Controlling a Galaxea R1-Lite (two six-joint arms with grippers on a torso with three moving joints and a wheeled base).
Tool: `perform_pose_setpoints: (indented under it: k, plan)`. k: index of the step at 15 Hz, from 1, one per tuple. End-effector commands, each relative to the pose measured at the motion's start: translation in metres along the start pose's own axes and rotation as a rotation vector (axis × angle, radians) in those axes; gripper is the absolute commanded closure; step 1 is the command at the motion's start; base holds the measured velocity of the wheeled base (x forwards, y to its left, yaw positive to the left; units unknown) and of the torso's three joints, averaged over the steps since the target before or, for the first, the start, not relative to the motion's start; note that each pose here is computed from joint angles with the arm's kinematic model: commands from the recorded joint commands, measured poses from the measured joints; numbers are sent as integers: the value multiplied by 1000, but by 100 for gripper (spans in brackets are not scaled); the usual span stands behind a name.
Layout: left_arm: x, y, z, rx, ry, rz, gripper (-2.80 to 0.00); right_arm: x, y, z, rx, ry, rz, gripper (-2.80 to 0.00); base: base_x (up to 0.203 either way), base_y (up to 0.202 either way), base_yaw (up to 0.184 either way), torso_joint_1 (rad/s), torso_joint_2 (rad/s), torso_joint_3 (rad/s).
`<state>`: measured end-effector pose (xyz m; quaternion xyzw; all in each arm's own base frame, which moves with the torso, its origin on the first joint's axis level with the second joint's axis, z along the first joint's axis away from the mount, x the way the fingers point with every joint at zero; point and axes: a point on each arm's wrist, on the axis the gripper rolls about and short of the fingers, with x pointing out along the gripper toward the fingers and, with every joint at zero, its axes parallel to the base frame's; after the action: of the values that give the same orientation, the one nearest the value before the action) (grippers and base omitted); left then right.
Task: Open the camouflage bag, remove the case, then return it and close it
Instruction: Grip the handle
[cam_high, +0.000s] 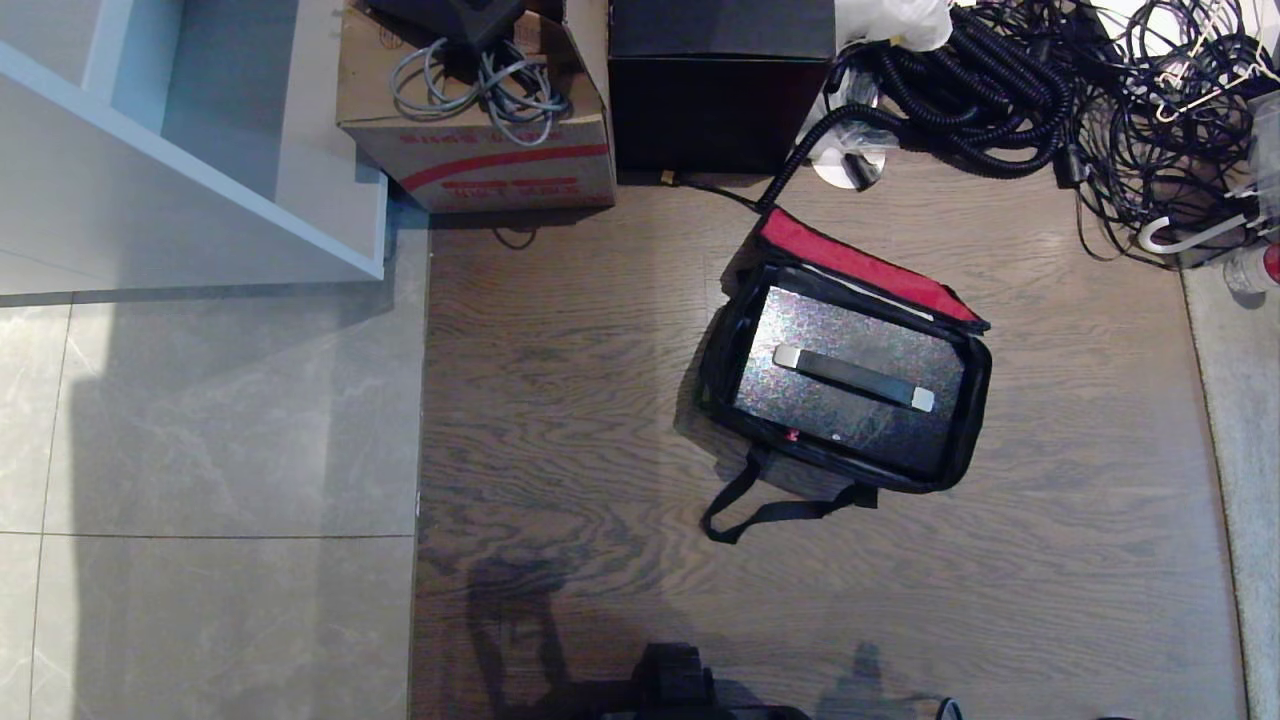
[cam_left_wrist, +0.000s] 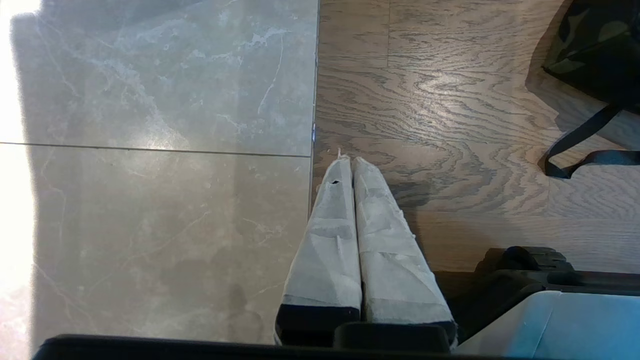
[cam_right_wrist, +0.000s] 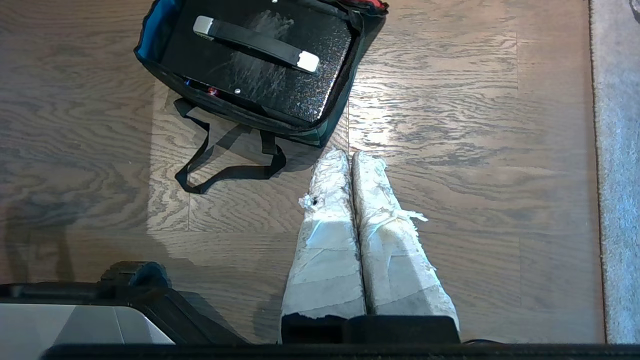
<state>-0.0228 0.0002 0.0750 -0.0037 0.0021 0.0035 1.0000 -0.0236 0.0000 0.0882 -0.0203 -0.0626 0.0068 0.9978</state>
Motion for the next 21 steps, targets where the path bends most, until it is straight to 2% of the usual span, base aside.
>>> perform_pose_setpoints:
  k: [1, 21]
  plan:
    - [0, 0, 0, 0, 0, 1, 0, 2, 0, -11, 0, 41, 2, 0, 0, 0, 0, 0, 0, 0]
    - [0, 0, 0, 0, 0, 1, 0, 2, 0, -11, 0, 41, 2, 0, 0, 0, 0, 0, 0, 0]
